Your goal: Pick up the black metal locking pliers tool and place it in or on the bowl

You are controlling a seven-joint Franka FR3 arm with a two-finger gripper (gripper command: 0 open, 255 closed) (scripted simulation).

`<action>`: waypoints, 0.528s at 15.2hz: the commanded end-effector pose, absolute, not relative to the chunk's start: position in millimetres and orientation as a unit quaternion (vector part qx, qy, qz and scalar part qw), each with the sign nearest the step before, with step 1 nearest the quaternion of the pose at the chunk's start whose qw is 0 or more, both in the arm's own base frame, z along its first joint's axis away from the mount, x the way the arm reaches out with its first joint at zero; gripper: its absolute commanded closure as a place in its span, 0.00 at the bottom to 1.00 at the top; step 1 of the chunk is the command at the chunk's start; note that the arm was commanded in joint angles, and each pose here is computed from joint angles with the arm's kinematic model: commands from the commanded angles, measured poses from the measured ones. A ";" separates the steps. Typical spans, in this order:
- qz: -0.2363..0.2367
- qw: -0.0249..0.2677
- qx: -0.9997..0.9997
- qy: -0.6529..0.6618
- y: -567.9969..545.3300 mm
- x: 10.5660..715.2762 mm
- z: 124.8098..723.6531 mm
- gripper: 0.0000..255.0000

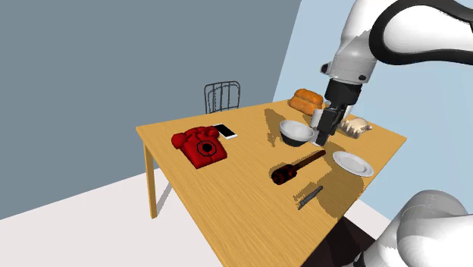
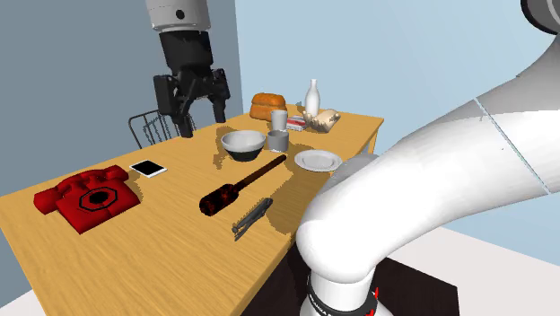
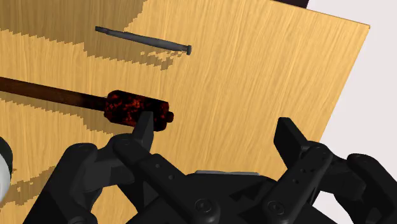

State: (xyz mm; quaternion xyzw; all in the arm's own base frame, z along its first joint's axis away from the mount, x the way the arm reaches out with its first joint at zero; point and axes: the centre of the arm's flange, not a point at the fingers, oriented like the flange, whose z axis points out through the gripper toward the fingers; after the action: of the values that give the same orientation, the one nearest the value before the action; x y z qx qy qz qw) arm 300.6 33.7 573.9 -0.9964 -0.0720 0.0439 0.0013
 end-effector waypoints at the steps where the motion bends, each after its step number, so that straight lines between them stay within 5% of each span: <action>1: 0.044 0.001 -0.996 -0.072 33.7 300.6 573.9 0.00; 8: 0.042 0.005 -0.952 -0.302 -1.6 275.0 493.3 0.00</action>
State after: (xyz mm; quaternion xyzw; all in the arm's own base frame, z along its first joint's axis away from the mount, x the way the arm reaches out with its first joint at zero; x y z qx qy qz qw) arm 277.9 4.1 507.7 -0.9636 -0.2641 0.0424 0.0047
